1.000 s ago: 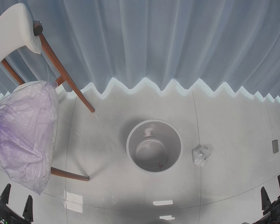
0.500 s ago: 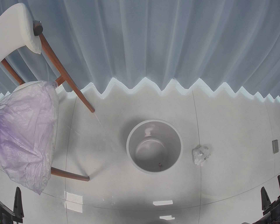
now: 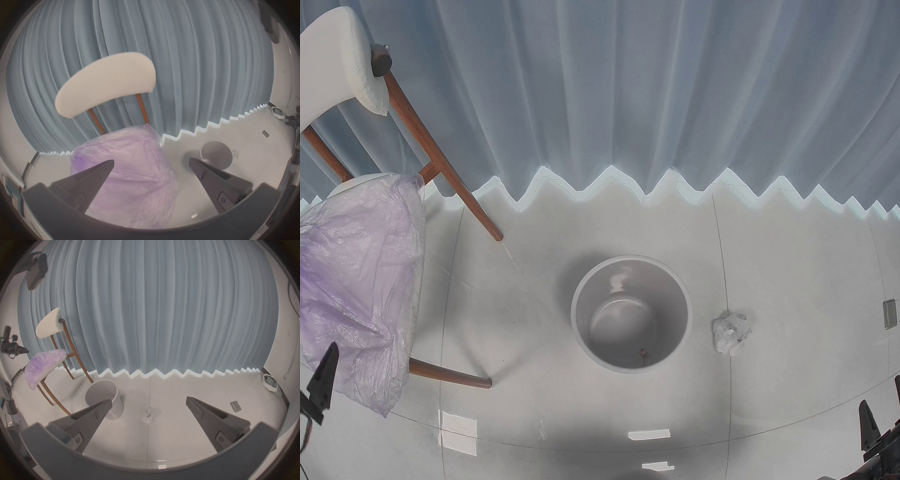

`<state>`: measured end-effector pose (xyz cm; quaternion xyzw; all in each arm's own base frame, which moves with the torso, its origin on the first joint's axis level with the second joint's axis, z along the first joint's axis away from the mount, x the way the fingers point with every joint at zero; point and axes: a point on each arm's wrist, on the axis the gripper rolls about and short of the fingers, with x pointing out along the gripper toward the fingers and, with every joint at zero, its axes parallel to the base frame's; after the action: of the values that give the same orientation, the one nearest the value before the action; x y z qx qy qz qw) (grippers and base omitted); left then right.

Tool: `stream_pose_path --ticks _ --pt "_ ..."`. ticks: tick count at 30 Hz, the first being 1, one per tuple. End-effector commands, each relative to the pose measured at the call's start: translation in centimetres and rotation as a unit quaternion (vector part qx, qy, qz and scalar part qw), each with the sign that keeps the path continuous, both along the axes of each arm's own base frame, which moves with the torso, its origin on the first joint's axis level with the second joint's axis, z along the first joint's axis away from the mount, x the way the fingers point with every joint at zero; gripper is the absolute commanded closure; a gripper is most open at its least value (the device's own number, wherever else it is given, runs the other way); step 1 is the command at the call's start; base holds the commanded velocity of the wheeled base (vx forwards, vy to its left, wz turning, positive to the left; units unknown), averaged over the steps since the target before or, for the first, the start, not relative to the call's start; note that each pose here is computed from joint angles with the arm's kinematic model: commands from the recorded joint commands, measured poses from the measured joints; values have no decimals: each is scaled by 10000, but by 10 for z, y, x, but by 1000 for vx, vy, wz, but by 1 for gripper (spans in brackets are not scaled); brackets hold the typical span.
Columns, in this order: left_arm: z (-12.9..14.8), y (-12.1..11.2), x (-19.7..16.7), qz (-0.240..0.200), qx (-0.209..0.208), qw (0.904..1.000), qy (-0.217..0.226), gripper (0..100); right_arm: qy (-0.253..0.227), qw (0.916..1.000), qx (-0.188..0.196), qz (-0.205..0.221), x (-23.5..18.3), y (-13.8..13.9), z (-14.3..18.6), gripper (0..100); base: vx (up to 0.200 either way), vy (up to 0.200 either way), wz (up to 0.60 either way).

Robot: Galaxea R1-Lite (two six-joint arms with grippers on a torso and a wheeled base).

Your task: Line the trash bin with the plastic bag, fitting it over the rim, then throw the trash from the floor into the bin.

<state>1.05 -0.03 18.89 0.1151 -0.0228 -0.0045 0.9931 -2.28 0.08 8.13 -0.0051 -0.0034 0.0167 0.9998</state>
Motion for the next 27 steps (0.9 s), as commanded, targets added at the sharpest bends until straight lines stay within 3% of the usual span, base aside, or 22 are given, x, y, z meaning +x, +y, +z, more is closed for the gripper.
stream_pose_path --ticks 1,7,10,18,27 --pt "51 -3 98 -76 -70 9939 1095 0 18 10000 4 2 0 0 -5 0 0 0 0" --pt "60 -10 132 -19 3 9911 1327 0 18 10000 4 2 0 0 -5 0 0 0 0" --pt "61 -29 162 -75 113 9869 1606 0 18 10000 4 2 0 0 -5 0 0 0 0" --pt "51 -63 184 134 488 9810 1873 0 10 10000 4 2 0 0 -5 0 0 0 0" --pt "27 -79 204 899 991 9653 2243 0 10 10000 4 2 0 0 -5 0 0 0 0"
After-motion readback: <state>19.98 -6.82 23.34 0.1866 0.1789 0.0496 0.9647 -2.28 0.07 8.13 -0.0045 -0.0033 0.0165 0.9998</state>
